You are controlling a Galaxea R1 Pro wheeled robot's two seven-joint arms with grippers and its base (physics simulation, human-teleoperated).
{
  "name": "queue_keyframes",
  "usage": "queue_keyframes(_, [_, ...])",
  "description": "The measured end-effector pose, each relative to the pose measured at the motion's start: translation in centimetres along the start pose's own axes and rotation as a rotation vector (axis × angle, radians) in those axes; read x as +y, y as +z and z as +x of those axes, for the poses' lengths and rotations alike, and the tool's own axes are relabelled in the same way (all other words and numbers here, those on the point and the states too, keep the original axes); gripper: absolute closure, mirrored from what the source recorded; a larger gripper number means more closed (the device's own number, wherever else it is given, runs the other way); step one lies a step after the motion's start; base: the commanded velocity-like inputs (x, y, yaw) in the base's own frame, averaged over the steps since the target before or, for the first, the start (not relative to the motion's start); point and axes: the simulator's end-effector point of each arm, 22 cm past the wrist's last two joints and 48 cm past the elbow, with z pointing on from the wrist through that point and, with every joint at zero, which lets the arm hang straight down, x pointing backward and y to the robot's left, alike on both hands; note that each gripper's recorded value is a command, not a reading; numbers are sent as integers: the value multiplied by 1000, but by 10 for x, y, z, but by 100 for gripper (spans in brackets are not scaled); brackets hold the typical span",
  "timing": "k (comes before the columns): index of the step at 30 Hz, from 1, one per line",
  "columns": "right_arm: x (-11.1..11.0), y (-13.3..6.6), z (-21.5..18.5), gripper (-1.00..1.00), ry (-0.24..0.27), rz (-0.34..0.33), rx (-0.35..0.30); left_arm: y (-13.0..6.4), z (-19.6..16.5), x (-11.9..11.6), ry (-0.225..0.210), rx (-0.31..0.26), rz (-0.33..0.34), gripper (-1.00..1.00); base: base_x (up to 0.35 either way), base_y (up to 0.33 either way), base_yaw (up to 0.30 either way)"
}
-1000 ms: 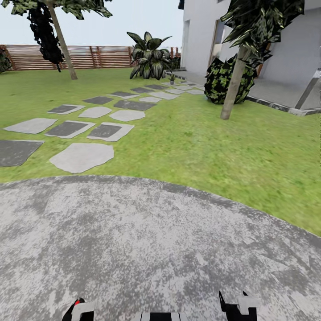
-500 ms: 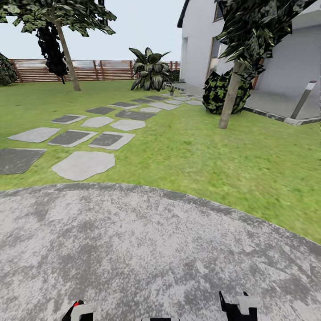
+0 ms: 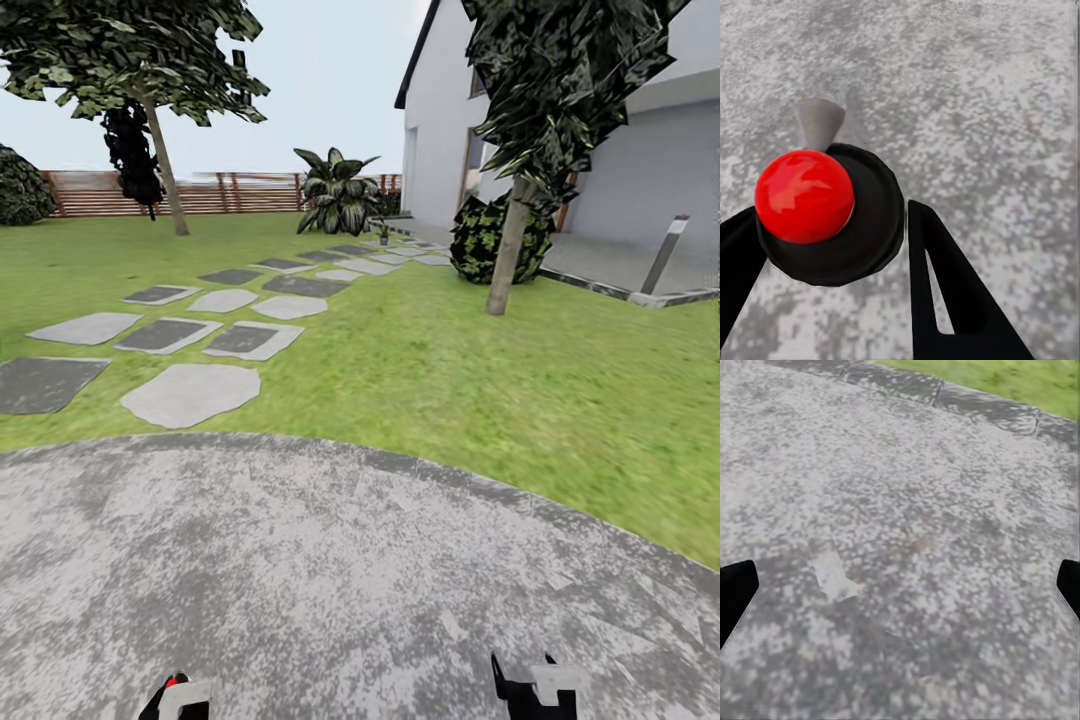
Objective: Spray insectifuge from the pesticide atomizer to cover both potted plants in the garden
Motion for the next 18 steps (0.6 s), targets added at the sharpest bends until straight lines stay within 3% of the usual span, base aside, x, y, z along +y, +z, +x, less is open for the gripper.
queue_keyframes(11, [-2,0,-28,-100,5,5,-56,-2,-26,1,-13,-54,-2,100,0,0,0])
queue_keyframes(18, [-2,-4,-44,-100,4,2,-55,-9,-41,3,-13,-54,-2,100,0,0,0])
